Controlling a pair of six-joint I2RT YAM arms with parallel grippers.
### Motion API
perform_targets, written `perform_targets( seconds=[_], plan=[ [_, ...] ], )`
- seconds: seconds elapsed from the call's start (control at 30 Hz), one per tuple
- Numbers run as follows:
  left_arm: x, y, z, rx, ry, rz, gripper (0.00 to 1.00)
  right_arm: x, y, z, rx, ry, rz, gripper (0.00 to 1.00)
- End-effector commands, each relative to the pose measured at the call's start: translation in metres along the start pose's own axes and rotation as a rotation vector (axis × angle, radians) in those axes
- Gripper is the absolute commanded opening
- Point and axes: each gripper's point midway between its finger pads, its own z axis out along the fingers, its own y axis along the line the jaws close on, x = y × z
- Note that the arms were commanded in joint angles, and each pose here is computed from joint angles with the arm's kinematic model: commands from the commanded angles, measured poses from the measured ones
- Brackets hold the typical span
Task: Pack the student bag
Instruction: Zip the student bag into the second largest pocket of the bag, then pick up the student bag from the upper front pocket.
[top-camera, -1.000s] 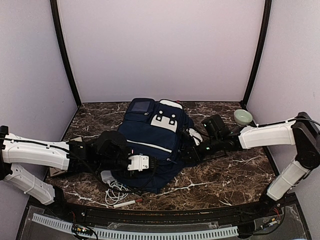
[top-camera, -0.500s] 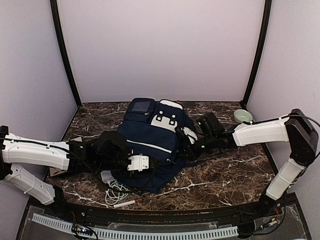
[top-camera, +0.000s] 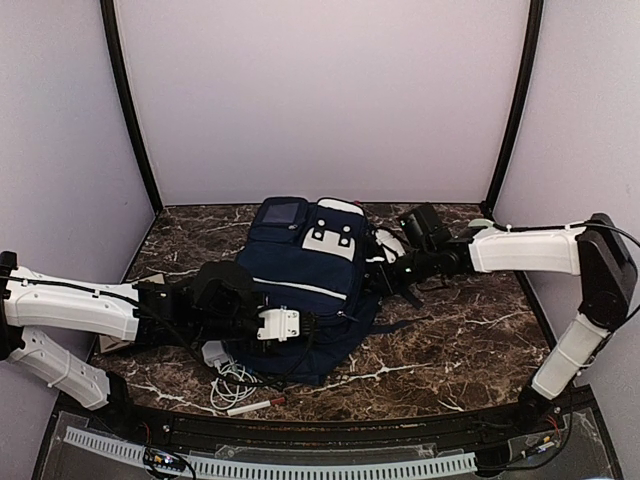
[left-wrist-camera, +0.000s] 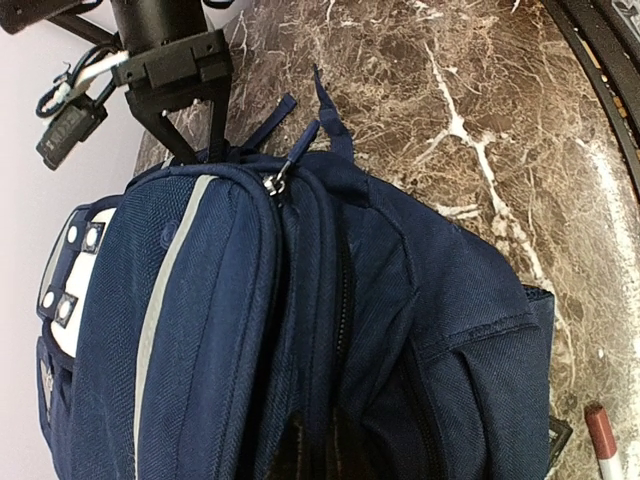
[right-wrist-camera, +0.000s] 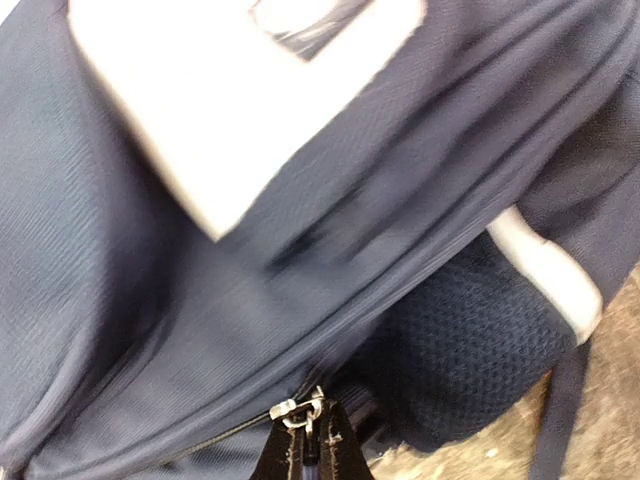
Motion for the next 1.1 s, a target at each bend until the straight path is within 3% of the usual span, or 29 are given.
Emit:
perform_targets(
  seconds=[0.0,0.17,0.37,0.4,0.43,0.47,0.53,0.57,0.63,0.73,0.8,0.9,1.0,1.07],
  plan=[
    [-0.020,-0.011,-0.018,0.043,-0.086,0.030,0.00,-0.024,-0.111,-0.008,0.378,-0.013,0.146,0.00],
    [-0.026,-0.019,-0.022,0.076,-0.111,0.037,0.00,-0.052,-0.152,-0.007,0.460,-0.029,0.222,0.00],
    [-0.057,-0.024,-0.028,0.153,-0.229,-0.056,0.00,-0.070,-0.144,-0.015,0.408,-0.078,0.194,0.00],
    [-0.069,-0.023,-0.031,0.177,-0.267,-0.093,0.04,-0.072,-0.142,-0.018,0.404,-0.087,0.180,0.00],
    [-0.084,-0.020,-0.034,0.193,-0.312,-0.118,0.17,-0.075,-0.139,-0.023,0.399,-0.094,0.162,0.00],
    [-0.094,-0.019,-0.036,0.206,-0.348,-0.137,0.36,-0.079,-0.137,-0.028,0.395,-0.106,0.147,0.05],
    [-0.113,-0.008,-0.036,0.193,-0.388,-0.167,0.65,-0.087,-0.135,-0.041,0.399,-0.125,0.136,0.33],
    [-0.120,0.003,-0.037,0.159,-0.393,-0.199,0.86,-0.091,-0.134,-0.050,0.410,-0.135,0.144,0.45],
    [-0.130,0.041,-0.045,0.026,-0.400,-0.318,0.97,-0.099,-0.132,-0.069,0.414,-0.168,0.175,0.59],
    [-0.130,0.093,-0.069,-0.145,-0.407,-0.460,0.99,-0.106,-0.118,-0.088,0.363,-0.221,0.215,0.65],
    [-0.103,0.135,-0.082,-0.220,-0.369,-0.616,0.99,-0.102,-0.103,-0.093,0.291,-0.216,0.236,0.65],
    [-0.028,0.183,-0.089,-0.364,-0.210,-0.855,0.91,-0.082,-0.075,-0.087,0.164,-0.182,0.297,0.65],
    [0.058,0.195,-0.087,-0.452,0.002,-1.061,0.86,-0.059,-0.036,-0.073,0.030,-0.124,0.305,0.66],
    [0.097,0.194,-0.083,-0.444,0.079,-1.187,0.86,-0.040,-0.013,-0.066,-0.022,-0.071,0.285,0.73]
  ],
)
